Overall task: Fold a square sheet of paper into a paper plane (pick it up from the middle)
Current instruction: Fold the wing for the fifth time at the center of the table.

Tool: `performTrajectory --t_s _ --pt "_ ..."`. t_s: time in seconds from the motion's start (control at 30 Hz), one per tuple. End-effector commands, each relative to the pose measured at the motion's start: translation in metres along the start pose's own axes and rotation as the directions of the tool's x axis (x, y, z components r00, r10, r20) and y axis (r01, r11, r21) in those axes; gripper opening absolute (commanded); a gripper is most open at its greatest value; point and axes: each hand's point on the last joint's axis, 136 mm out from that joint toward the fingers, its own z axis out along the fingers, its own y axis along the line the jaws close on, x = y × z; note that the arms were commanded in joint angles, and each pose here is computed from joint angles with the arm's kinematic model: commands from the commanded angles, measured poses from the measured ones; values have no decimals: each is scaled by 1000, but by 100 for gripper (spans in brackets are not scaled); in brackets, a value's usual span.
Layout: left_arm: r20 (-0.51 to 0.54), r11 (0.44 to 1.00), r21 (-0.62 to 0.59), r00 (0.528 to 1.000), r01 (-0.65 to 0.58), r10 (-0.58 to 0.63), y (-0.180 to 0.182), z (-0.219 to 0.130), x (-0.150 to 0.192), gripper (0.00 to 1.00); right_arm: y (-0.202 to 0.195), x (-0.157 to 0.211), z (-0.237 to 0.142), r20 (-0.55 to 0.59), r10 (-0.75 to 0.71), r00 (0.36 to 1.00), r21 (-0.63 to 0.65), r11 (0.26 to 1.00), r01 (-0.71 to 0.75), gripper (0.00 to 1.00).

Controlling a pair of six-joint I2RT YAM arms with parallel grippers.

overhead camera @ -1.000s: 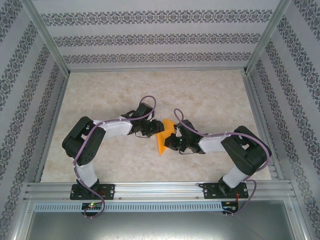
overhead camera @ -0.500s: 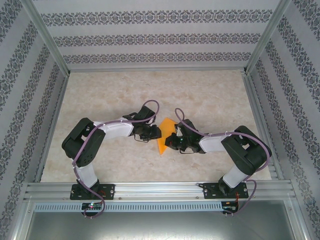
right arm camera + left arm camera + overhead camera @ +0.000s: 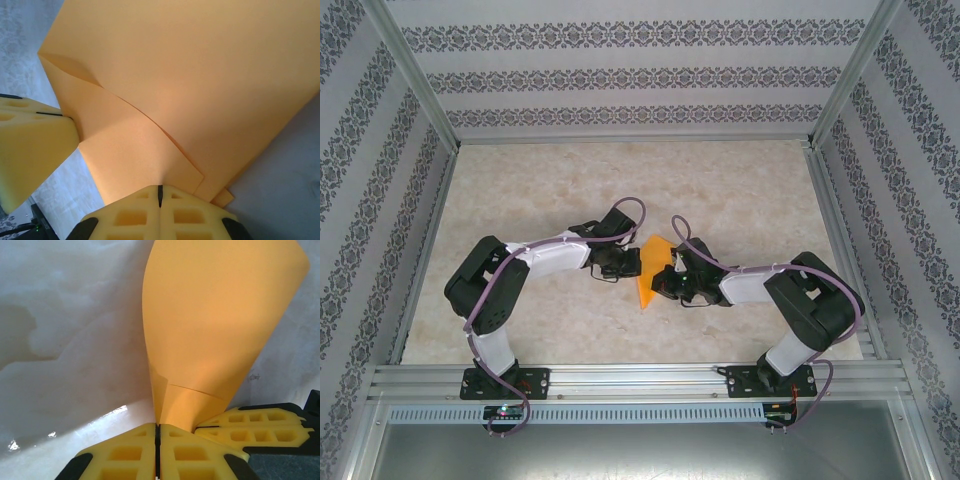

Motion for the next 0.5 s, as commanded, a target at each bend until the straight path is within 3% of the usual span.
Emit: performTrajectory --t_s 0.0,0.47 --pt "-17 997 -44 998 -64 63 -2 -2 4 10 -6 -1 -6 17 7 1000 32 999 -8 3" --pt "-13 995 -44 996 -91 90 -7 1 2 11 -17 -3 -11 17 -1 1000 103 995 -1 6"
